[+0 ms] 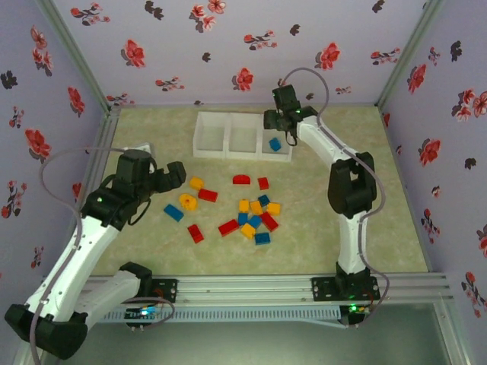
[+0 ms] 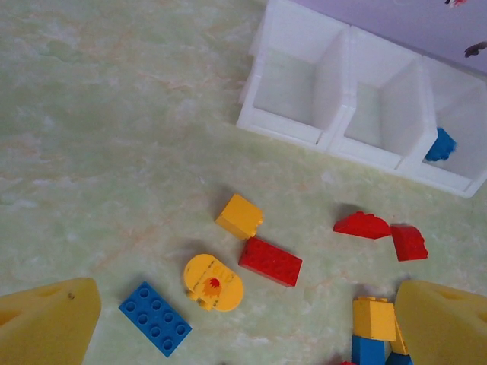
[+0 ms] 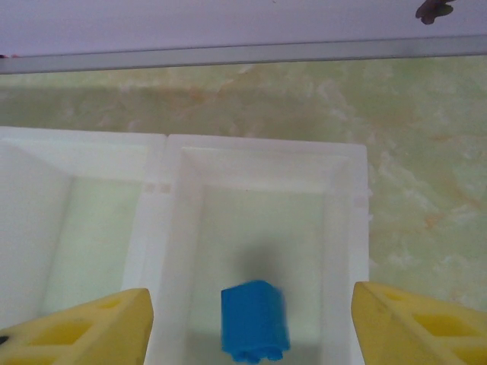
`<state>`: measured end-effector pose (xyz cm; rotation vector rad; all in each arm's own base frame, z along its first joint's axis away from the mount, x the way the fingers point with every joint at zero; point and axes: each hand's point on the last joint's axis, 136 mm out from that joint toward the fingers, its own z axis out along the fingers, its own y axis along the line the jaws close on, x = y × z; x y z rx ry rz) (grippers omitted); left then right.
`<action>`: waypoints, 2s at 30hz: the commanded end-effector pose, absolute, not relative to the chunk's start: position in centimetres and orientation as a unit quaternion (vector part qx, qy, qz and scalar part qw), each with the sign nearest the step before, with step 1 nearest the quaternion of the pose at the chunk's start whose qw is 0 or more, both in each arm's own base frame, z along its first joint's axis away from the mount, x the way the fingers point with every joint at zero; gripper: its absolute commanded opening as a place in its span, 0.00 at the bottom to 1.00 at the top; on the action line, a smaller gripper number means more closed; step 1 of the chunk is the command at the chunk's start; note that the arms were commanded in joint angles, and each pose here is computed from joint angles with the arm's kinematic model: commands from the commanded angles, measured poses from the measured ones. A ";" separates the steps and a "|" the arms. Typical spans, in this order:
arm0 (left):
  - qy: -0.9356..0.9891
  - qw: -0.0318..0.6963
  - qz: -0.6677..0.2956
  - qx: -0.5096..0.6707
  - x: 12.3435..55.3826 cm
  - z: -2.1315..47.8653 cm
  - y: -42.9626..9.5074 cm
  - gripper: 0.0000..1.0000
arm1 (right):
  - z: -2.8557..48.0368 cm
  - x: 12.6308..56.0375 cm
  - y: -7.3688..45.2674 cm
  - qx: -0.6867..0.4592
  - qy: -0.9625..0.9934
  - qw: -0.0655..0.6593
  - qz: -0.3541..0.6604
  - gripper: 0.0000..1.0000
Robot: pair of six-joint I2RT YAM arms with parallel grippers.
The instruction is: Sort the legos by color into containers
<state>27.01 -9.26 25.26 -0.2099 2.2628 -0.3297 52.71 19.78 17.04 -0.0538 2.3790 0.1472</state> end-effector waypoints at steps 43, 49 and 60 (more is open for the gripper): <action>0.992 0.104 0.009 0.072 27.8 4.2 -13.5 0.99 | 21.4 31.7 16.9 -0.023 0.901 0.409 0.144 0.83; 0.989 0.114 0.047 0.078 29.2 4.1 -12.7 0.98 | 21.5 31.5 16.5 -0.021 0.900 0.411 0.141 0.83; 0.989 0.111 0.052 0.083 31.0 3.4 -12.9 0.82 | 21.9 30.8 15.3 -0.016 0.899 0.420 0.125 0.84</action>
